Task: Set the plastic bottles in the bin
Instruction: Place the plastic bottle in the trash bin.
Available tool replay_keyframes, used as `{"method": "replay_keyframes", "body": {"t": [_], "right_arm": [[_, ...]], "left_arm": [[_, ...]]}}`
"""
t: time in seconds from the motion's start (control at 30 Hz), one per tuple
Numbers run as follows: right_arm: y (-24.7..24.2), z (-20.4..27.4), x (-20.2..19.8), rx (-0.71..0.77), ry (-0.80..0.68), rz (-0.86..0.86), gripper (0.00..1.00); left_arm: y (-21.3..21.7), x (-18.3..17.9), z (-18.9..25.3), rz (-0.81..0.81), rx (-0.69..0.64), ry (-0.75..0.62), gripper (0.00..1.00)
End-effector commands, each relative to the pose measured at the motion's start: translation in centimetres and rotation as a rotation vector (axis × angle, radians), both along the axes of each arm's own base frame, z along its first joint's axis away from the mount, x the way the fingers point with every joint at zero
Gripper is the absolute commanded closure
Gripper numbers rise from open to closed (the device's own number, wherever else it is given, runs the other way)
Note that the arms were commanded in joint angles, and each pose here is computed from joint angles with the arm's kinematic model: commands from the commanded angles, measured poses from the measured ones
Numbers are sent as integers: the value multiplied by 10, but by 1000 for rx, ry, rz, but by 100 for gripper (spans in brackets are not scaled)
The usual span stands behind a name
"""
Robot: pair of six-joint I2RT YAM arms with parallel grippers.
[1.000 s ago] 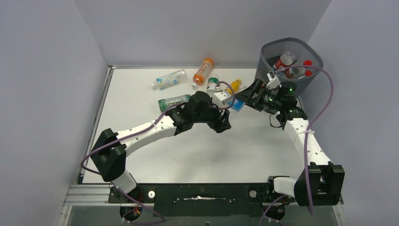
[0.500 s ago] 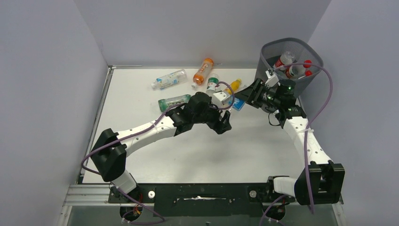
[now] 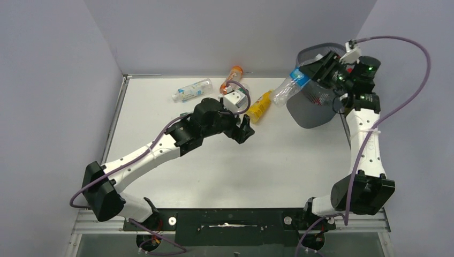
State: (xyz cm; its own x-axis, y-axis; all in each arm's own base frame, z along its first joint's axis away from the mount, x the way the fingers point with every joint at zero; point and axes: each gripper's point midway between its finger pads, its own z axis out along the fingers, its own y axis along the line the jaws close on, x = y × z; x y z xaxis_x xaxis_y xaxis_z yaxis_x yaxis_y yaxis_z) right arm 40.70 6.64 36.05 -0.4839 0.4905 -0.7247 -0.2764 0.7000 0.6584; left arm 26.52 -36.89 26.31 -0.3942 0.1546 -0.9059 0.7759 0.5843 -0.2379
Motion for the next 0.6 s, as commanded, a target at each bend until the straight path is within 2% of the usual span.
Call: {"method": "replay_keyframes", "body": {"t": [0.0,0.27,0.57], "right_arm": [[-37,70,12,-52,-163,-83,50],[-123,127,50,-54,-294,-312,49],[-171,123,90,-92,-350,-443,47]], "left_arm": [[19,9,15,67,-38,-23,20],[31,9,4,84,-28,-5,20],[35,6,-1,80,-27,4,20]]}}
